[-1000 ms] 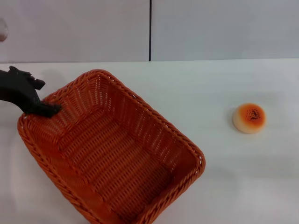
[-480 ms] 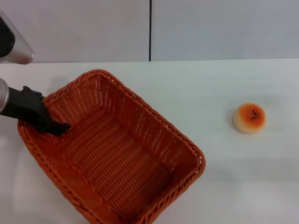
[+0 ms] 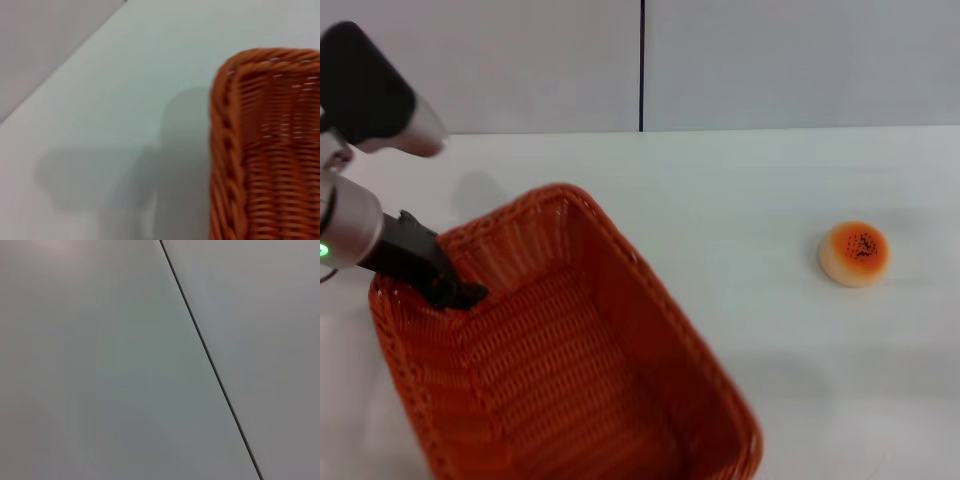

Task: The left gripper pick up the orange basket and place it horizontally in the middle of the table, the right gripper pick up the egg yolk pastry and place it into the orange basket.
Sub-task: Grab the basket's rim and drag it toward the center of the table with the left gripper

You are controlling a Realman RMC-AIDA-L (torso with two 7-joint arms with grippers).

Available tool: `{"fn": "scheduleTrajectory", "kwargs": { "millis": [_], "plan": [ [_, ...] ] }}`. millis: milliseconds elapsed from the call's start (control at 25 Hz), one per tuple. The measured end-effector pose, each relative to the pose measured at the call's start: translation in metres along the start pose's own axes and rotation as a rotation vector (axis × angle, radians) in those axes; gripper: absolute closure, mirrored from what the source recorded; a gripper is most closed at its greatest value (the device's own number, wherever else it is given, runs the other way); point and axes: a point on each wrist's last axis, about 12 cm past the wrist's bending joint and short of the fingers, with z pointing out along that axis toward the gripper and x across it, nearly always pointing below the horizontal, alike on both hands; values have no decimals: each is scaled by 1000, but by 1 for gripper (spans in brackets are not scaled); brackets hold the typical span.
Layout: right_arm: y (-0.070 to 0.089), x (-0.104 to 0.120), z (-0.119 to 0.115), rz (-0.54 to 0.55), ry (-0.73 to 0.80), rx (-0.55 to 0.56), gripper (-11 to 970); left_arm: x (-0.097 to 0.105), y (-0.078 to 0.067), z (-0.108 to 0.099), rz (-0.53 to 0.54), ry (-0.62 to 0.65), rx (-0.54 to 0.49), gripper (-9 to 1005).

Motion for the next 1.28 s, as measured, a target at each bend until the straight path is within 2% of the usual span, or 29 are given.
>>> {"fn": "scheduleTrajectory", "kwargs": {
  "millis": [240, 400, 640, 760, 800, 840, 880, 1000, 1040, 1280],
  "plan": [
    [-2, -1, -3, -10, 1, 7, 227, -10, -9, 3, -27, 27, -18, 514],
    [-4, -2, -2, -21, 1, 8, 227, -21, -11, -6, -36, 9, -53, 553],
    [-7, -6, 0, -39, -9, 6, 227, -39, -19, -16, 11, -14, -93, 638],
    [-10, -9, 0, -50, -17, 2, 227, -48, -19, -18, -13, -16, -108, 681],
    [-11, -10, 0, -53, -19, 1, 227, -50, -18, -19, -33, -18, -113, 715],
    [-12, -11, 1, -58, -24, -4, 227, -53, -11, -21, -125, -29, -121, 749],
    [-12, -11, 1, -58, -24, -4, 227, -53, -11, -21, -125, -29, -121, 756],
    [-13, -13, 4, -68, -22, -17, 227, -53, 4, -26, -291, -51, -112, 776],
    [-14, -13, 5, -70, -22, -21, 227, -52, 12, -30, -388, -76, -96, 783],
    [-21, -17, 14, -79, -13, -25, 228, -49, 22, -36, -500, -121, -68, 827]
  ]
}}
